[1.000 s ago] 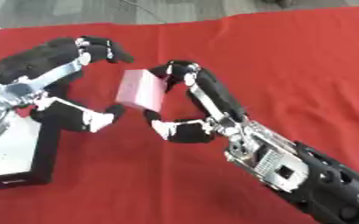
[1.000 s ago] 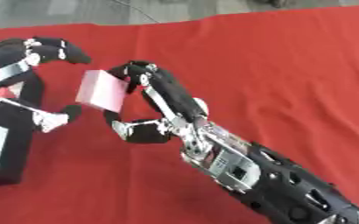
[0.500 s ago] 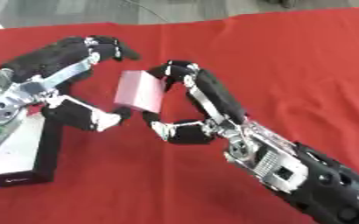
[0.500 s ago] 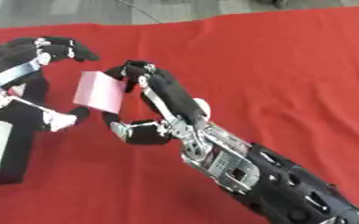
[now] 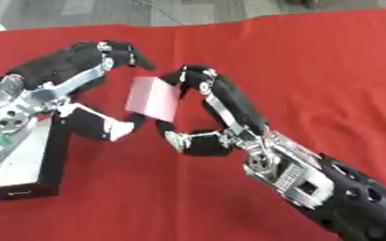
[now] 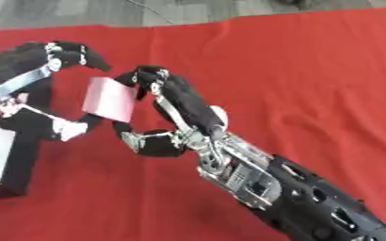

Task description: Pick up the objects with one hand, pass them to the other hand, and then place them into the box on the other side of the table.

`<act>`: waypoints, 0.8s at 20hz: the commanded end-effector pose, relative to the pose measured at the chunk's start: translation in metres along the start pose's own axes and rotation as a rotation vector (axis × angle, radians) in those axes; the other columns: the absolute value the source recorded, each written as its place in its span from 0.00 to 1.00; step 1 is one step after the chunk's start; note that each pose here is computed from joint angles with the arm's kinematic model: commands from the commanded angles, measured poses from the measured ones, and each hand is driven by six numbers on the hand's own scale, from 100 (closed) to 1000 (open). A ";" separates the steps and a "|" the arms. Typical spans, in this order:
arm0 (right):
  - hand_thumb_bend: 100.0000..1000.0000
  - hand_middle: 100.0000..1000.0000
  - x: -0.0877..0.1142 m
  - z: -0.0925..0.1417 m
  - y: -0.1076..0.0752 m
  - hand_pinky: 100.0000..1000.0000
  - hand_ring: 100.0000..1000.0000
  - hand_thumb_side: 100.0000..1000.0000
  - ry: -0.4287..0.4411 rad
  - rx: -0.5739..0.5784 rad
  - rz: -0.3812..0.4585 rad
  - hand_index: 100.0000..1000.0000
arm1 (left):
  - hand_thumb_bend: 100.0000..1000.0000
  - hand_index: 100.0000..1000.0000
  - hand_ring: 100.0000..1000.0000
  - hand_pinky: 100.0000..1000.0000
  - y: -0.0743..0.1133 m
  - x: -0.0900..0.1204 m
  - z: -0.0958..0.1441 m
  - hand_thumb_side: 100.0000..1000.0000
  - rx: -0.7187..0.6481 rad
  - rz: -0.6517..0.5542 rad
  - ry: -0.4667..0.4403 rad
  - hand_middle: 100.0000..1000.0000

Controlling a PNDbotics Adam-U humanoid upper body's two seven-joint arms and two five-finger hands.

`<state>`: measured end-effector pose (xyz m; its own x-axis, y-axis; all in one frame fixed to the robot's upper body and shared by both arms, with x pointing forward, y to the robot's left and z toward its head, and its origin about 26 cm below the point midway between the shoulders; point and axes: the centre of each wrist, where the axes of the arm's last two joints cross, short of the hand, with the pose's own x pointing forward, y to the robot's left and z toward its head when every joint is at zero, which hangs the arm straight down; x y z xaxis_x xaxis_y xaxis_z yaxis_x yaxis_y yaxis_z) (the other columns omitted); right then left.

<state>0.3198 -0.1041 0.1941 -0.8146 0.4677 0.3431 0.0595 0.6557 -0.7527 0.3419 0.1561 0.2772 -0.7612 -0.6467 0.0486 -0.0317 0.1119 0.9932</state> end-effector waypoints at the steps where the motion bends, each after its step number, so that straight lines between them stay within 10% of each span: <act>1: 0.00 0.47 0.007 -0.005 -0.006 0.67 0.53 0.00 -0.045 -0.016 0.005 0.53 | 0.20 0.83 0.78 0.83 0.008 -0.001 0.000 0.09 0.006 -0.017 0.006 0.76; 16: 0.00 0.47 0.005 -0.004 -0.004 0.67 0.53 0.00 -0.022 0.002 0.007 0.54 | 0.00 0.50 0.66 0.77 0.009 0.004 0.002 0.05 0.090 0.060 -0.051 0.50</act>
<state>0.3206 -0.1047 0.1965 -0.8141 0.4706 0.3402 0.0641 0.6551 -0.7528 0.3415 0.1544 0.2734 -0.7834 -0.6096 0.1216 -0.0017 0.1976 0.9803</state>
